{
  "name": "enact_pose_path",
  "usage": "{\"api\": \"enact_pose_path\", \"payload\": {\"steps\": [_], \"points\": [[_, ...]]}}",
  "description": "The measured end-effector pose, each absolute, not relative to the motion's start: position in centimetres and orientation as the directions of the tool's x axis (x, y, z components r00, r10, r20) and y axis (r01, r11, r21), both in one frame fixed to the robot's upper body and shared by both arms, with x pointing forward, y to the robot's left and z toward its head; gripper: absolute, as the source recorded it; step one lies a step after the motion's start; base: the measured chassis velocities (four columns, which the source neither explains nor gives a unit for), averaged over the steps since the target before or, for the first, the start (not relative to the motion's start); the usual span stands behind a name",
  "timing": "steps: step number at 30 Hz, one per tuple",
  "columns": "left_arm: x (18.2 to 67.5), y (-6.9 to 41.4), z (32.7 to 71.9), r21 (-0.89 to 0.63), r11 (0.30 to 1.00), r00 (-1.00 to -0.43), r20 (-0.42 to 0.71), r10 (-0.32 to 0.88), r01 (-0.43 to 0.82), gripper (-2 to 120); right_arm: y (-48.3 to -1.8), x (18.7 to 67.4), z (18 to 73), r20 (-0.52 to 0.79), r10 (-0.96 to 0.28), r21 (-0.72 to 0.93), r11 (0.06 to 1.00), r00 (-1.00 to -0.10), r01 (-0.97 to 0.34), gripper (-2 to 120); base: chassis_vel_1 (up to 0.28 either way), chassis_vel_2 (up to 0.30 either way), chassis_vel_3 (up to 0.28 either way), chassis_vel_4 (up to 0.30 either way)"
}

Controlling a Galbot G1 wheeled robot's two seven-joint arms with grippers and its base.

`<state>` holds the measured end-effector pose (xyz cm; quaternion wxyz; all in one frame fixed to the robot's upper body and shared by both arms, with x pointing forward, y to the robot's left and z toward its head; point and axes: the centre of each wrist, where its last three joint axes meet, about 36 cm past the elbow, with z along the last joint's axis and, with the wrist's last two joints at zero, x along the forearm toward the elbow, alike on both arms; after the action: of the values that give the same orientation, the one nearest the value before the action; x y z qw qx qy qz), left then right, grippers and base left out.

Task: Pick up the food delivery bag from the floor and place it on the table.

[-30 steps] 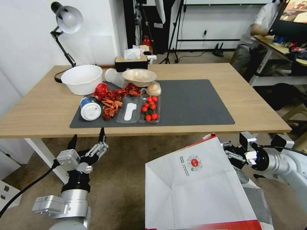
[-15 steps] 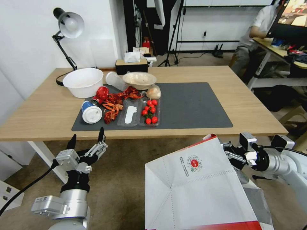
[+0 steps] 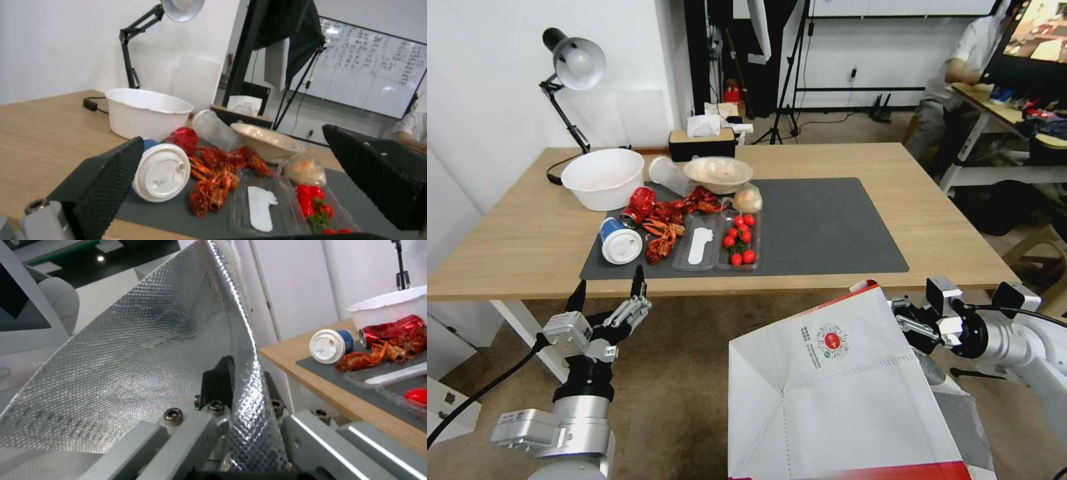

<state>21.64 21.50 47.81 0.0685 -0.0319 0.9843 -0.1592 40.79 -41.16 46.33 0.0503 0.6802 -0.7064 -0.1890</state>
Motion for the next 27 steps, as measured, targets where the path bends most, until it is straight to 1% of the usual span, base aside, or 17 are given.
{"api": "enact_pose_path", "payload": {"steps": [10, 20, 21, 22, 24, 25, 26, 27], "points": [[21.7, 21.4, 47.7, -0.327, 0.944, -0.987, -0.137, -0.084, -0.035, 100, -41.2, 40.6, 46.6, -0.183, -0.980, 0.333, 0.007, -0.072, -0.943, 0, 0.000, 0.000, 0.000, 0.000], [21.6, 21.4, 47.6, -0.329, 0.944, -0.989, -0.125, -0.082, -0.037, 100, -40.5, 40.5, 48.8, -0.236, -0.965, 0.307, 0.040, -0.117, -0.951, 0, 0.000, 0.000, 0.000, 0.000], [21.6, 21.5, 47.6, -0.327, 0.944, -0.989, -0.126, -0.082, -0.037, 100, -40.6, 40.4, 49.8, -0.265, -0.953, 0.303, 0.066, -0.150, -0.951, 0, 0.000, 0.000, 0.000, 0.000], [21.6, 21.5, 47.6, -0.327, 0.944, -0.989, -0.126, -0.082, -0.037, 100, -40.6, 40.4, 49.8, -0.265, -0.953, 0.303, 0.066, -0.150, -0.951, 0, 0.000, 0.000, 0.000, 0.000], [21.7, 21.6, 47.6, -0.326, 0.945, -0.989, -0.126, -0.081, -0.036, 100, -40.5, 40.1, 51.0, -0.313, -0.929, 0.304, 0.097, -0.196, -0.948, 0, 0.000, 0.000, 0.000, 0.000], [21.7, 21.7, 47.6, -0.326, 0.945, -0.989, -0.126, -0.081, -0.035, 100, -40.2, 40.0, 52.0, -0.340, -0.910, 0.298, 0.135, -0.237, -0.945, 0, 0.000, 0.000, 0.000, 0.000], [21.7, 21.7, 47.6, -0.326, 0.945, -0.989, -0.126, -0.081, -0.035, 100, -40.2, 40.0, 52.0, -0.340, -0.910, 0.298, 0.135, -0.237, -0.945, 0, 0.000, 0.000, 0.000, 0.000], [21.8, 21.7, 47.6, -0.327, 0.944, -0.989, -0.127, -0.081, -0.035, 100, -39.9, 39.9, 53.0, -0.349, -0.896, 0.294, 0.172, -0.273, -0.940, 0, 0.000, 0.000, 0.000, 0.000]]}}
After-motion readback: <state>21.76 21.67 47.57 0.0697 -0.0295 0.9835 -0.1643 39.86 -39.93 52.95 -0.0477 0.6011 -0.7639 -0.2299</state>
